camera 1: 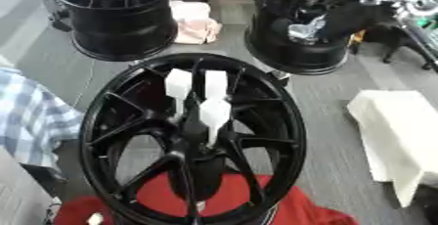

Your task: Pull the pin out of the wheel hub.

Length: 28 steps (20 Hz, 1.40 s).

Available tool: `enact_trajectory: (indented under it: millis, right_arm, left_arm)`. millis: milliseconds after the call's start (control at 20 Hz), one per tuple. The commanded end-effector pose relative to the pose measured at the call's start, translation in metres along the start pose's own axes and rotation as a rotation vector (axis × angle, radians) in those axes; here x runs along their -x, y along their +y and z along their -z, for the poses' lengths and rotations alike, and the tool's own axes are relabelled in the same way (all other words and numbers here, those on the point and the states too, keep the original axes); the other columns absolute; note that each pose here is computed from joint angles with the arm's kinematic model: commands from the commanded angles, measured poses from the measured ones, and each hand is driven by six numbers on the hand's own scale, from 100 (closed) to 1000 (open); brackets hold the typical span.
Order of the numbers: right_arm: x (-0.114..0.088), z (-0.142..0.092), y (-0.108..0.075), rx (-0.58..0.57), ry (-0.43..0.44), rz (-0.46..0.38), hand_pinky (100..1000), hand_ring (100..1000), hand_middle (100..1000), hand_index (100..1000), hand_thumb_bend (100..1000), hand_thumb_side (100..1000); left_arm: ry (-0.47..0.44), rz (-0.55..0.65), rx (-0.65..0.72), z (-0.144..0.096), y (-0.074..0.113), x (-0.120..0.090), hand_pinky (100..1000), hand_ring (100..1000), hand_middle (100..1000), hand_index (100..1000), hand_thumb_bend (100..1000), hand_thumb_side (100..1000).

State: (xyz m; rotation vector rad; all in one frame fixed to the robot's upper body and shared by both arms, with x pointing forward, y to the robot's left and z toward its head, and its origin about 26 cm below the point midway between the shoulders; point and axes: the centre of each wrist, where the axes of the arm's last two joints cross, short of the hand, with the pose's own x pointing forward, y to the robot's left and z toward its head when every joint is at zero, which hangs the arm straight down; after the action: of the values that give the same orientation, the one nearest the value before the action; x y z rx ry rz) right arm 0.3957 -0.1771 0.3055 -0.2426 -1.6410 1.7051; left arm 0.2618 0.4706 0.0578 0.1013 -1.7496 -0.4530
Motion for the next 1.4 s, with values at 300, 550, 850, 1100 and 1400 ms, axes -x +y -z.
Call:
enact_trajectory:
  millis: [300, 550, 850, 1100, 1400]
  right_arm:
    - [0.003, 0.06, 0.011, -0.103, 0.013, -0.026, 839, 874, 900, 946, 211, 507]
    - [0.018, 0.078, 0.026, -0.138, 0.054, -0.02, 841, 879, 899, 952, 227, 512]
    - [0.027, 0.087, 0.034, -0.187, 0.107, -0.058, 851, 901, 913, 957, 264, 512]
    - [0.03, 0.091, 0.038, -0.223, 0.136, -0.093, 845, 892, 904, 956, 267, 511]
    - [0.037, 0.096, 0.046, -0.287, 0.175, -0.113, 835, 874, 877, 944, 272, 505]
  left_arm:
    - [-0.036, 0.015, 0.028, 0.011, 0.0, -0.013, 609, 575, 604, 782, 457, 555]
    - [-0.028, 0.003, 0.033, 0.011, -0.004, -0.011, 608, 575, 604, 782, 457, 555]
    - [-0.025, -0.001, 0.034, 0.011, -0.005, -0.01, 607, 575, 604, 783, 458, 556]
    - [-0.023, -0.004, 0.037, 0.012, -0.007, -0.009, 607, 576, 604, 783, 457, 556]
    - [-0.021, -0.008, 0.037, 0.012, -0.008, -0.009, 606, 576, 604, 783, 455, 557]
